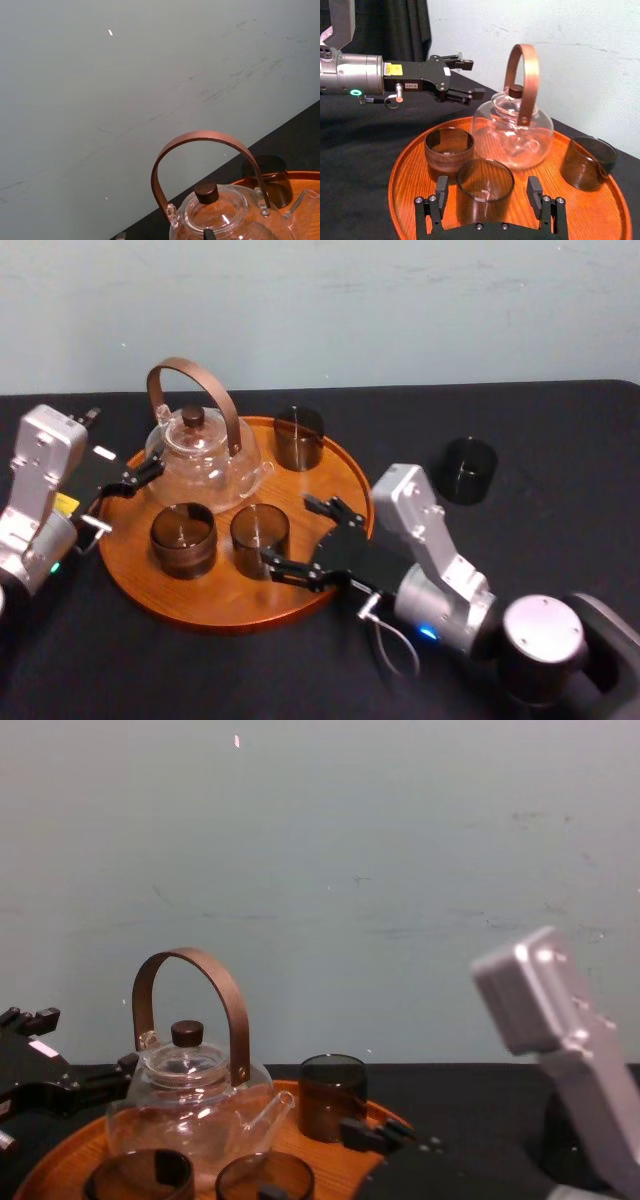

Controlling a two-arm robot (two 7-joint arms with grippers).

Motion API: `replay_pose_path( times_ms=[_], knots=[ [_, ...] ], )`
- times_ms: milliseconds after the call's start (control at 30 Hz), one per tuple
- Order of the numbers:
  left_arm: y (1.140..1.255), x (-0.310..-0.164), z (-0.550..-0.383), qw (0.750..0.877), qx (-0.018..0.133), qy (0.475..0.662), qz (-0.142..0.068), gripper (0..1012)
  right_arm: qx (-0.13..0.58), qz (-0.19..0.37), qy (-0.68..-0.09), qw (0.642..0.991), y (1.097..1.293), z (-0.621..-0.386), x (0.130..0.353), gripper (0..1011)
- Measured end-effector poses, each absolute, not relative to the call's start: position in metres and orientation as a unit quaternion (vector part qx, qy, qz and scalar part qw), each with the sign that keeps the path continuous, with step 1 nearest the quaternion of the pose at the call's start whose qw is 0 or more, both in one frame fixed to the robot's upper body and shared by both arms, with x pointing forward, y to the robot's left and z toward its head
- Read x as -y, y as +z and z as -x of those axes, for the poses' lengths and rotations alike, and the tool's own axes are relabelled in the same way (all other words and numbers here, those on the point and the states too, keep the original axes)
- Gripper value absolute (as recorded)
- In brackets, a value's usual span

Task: Pick up the glass from the table and place it on the tray.

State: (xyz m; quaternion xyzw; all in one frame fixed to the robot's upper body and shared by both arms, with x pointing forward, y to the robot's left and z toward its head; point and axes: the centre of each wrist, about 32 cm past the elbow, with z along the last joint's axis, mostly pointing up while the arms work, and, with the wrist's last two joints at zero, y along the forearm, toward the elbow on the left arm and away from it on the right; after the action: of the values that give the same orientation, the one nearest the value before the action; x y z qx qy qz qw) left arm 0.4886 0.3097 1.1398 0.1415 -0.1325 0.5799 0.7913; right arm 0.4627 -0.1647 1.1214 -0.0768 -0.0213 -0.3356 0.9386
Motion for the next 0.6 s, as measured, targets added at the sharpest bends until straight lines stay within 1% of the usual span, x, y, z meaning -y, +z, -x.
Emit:
replay_pose_path(
  times_ms=[67,167,400,600],
  knots=[
    [1.14,-0.31,-0.489,0.791,0.132,0.58,-0.141,1001,0.019,0.076,-0.339,0.937,1.12,-0.458,0.17,1002],
    [1.14,-0.31,-0.489,0.791,0.132,0.58,-0.141,1001,0.013,0.075,-0.354,0.932,1.115,-0.446,0.186,1002],
    [1.14,-0.31,-0.489,0.791,0.132,0.58,-0.142,1001,-0.005,0.071,-0.389,0.918,1.101,-0.425,0.22,1002],
    [1.14,-0.31,-0.489,0.791,0.132,0.58,-0.141,1001,-0.015,0.072,-0.427,0.901,1.094,-0.416,0.244,1002]
  ],
)
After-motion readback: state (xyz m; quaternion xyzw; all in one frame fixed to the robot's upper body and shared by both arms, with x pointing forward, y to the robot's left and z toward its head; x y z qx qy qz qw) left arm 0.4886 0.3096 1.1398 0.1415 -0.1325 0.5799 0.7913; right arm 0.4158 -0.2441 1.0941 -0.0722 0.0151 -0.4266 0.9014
